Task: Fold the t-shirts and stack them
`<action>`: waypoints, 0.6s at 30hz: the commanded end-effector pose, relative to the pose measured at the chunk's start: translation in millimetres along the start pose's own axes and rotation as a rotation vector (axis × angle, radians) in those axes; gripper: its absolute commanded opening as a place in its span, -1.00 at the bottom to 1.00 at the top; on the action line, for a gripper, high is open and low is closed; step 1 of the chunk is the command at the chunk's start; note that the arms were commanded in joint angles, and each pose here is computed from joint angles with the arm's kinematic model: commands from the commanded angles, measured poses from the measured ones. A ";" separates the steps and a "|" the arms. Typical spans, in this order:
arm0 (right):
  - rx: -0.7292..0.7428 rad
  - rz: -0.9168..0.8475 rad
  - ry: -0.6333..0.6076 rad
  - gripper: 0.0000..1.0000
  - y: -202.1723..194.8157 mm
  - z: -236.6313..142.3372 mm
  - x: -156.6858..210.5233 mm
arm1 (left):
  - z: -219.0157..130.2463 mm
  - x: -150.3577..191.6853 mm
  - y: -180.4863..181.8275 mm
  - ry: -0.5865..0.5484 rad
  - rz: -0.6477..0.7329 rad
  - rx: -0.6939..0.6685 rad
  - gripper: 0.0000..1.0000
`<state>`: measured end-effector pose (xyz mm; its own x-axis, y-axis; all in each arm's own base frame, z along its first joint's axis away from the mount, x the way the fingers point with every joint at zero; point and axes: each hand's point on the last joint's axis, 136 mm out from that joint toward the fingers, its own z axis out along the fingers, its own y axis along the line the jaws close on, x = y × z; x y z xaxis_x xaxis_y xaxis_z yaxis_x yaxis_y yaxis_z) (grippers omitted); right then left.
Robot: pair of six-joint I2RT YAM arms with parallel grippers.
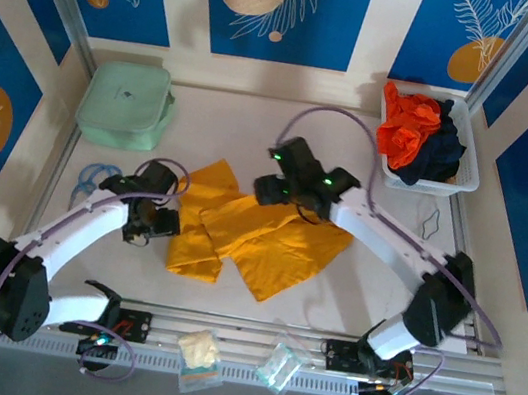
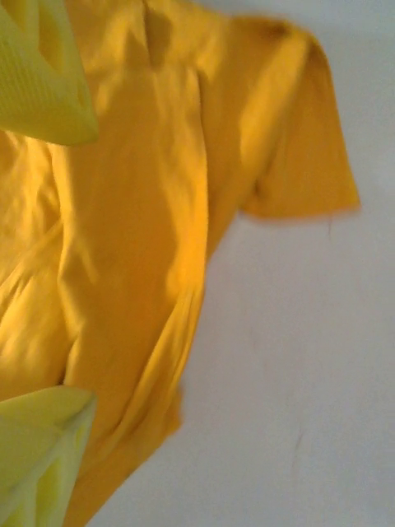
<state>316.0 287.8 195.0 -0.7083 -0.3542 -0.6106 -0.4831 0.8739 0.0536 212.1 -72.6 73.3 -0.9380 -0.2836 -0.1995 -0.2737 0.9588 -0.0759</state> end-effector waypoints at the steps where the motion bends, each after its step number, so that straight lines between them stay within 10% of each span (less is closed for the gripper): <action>1: -0.172 -0.174 0.093 0.42 62.6 34.6 4.1 | 17.0 3.4 -18.1 0.003 -0.089 0.105 0.47; 18: -0.388 -0.231 0.255 0.19 187.2 160.9 -5.4 | 57.9 38.5 -21.8 -0.019 -0.234 0.315 0.11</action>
<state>330.2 497.1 84.7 -0.6168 -0.6225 -0.4817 -0.7711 0.6005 0.2114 192.7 -80.7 16.3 -0.8505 -0.4817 -0.2111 -0.4181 0.8628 -0.2842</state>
